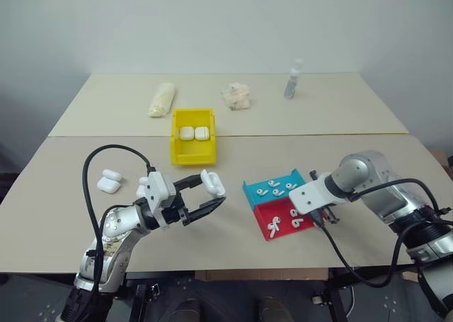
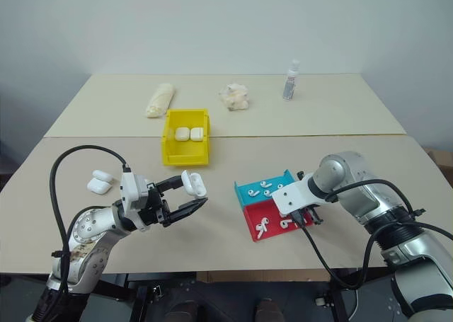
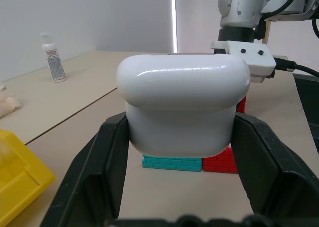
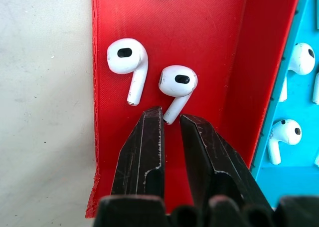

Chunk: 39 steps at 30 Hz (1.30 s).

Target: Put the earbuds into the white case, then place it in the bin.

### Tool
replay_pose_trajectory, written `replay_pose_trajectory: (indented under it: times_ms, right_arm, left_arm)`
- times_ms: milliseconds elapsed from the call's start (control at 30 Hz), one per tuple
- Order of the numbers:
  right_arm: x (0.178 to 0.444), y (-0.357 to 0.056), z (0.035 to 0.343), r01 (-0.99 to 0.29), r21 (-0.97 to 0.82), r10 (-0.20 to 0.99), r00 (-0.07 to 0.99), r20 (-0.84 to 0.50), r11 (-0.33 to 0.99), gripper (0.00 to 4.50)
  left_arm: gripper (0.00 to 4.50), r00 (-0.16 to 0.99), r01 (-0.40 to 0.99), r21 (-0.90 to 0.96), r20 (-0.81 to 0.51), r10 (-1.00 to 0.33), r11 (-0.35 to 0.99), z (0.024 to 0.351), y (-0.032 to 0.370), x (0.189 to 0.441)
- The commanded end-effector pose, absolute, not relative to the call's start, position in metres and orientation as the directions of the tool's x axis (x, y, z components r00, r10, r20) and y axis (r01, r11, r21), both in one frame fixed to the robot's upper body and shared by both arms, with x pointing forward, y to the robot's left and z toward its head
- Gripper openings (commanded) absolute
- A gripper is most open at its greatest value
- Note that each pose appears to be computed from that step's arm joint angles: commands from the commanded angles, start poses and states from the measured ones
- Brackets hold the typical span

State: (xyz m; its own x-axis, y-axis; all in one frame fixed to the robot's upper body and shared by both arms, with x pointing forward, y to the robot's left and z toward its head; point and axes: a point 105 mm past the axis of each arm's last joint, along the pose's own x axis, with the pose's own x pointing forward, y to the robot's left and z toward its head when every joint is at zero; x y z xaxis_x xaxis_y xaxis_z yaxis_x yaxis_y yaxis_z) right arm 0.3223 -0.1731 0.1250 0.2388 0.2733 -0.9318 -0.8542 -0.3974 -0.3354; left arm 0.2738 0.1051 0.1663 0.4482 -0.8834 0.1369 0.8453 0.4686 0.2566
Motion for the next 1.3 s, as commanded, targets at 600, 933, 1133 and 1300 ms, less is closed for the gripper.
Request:
replay_pose_trajectory:
  times_ms: [600,933,1133,1300]
  right_arm:
    - [0.328,-0.175,0.157,-0.777,-0.442,0.283,0.345,-0.895,-0.448,0.9]
    - [0.327,-0.163,0.16,-0.757,-0.451,0.321,0.328,-0.888,-0.474,1.27]
    - [0.326,-0.162,0.159,-0.763,-0.44,0.323,0.315,-0.892,-0.473,2.16]
    - [0.321,-0.161,0.159,-0.765,-0.418,0.322,0.287,-0.902,-0.49,2.16]
  left_arm:
    - [2.77,0.435,0.84,0.289,0.145,-0.889,0.459,0.175,0.103,0.271]
    - [2.77,0.442,0.837,0.29,0.14,-0.886,0.464,0.175,0.104,0.27]
    - [2.77,0.452,0.835,0.285,0.136,-0.882,0.472,0.174,0.104,0.268]
    - [2.77,0.457,0.833,0.283,0.134,-0.879,0.476,0.174,0.104,0.268]
